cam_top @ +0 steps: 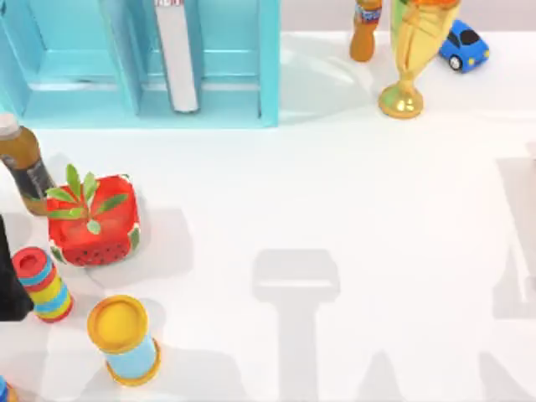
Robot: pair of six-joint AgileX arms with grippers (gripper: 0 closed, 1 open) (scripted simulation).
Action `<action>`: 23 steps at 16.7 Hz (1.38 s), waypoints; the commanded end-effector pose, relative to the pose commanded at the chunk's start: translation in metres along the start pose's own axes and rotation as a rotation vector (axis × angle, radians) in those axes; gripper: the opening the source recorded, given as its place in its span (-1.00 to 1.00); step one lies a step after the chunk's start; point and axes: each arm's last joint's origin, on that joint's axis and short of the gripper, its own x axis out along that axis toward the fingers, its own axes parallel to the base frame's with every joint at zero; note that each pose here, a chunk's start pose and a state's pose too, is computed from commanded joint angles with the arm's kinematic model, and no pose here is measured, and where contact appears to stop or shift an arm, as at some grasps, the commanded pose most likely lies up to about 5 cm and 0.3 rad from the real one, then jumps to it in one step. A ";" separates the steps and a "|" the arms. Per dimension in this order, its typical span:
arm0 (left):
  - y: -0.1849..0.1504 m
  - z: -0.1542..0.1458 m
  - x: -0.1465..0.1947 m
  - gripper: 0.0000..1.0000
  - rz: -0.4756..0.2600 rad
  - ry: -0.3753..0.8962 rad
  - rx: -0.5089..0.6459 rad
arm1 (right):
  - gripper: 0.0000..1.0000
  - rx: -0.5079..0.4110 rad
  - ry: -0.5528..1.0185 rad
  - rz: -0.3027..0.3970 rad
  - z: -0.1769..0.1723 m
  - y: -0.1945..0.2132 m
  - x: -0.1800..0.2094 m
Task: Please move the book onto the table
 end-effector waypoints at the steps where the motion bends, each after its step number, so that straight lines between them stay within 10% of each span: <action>1: 0.000 0.000 0.000 1.00 0.000 0.000 0.000 | 1.00 0.000 0.000 0.000 0.000 0.000 0.000; 14: -0.029 0.063 0.077 1.00 -0.033 0.029 -0.043 | 1.00 0.000 0.000 0.000 0.000 0.000 0.000; 23: -0.119 -0.018 0.211 1.00 -0.078 0.154 0.004 | 1.00 0.000 0.000 0.000 0.000 0.000 0.000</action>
